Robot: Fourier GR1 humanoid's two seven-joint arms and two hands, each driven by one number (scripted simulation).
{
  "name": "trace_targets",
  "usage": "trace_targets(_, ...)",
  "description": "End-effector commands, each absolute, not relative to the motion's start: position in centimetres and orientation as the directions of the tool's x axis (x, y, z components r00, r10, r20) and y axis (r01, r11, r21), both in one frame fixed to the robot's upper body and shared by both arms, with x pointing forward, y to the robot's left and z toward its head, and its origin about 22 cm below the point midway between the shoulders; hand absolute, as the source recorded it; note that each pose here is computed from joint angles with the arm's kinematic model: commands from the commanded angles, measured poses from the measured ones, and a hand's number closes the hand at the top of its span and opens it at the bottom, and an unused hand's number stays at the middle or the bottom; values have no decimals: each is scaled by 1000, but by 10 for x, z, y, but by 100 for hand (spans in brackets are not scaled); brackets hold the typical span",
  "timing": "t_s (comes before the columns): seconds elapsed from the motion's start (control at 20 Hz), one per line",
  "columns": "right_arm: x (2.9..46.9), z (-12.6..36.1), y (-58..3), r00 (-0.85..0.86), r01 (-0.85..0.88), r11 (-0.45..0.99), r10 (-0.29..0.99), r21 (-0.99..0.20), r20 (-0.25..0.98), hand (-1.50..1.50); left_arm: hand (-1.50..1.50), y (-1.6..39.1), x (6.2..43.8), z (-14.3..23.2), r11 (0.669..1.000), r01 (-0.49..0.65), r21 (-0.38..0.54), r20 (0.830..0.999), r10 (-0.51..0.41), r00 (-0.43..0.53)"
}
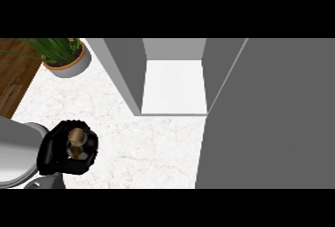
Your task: Pick up the wine, place it into the cabinet and close the cabinet
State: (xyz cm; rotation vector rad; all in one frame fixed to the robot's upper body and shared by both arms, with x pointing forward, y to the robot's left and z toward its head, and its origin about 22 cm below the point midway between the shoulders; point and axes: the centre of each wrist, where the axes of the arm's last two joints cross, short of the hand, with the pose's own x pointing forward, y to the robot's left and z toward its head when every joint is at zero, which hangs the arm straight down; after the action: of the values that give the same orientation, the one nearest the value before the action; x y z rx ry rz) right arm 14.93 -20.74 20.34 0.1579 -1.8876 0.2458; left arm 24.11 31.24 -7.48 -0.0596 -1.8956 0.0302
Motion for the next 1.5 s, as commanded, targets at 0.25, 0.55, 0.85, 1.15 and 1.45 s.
trace_targets(0.25,134,216,-223,-367,-245,965,-1,-96,930,-150,150,284,229,-23,981,123,-146,915,182,-361)
trace_targets(0.55,124,218,-216,-359,-239,969,-29,-62,933,-150,150,248,246,34,981,152,-123,926,168,-337)
trace_targets(0.85,130,216,-216,-351,-254,964,-15,-80,936,-150,150,213,236,78,968,210,-138,930,199,-309)
trace_targets(1.15,124,214,-219,-348,-255,964,-25,-69,937,-150,150,162,243,96,948,286,-137,924,226,-307)
trace_targets(1.45,152,203,-234,-359,-251,967,-43,-52,932,-150,150,126,252,125,945,276,-177,921,258,-294)
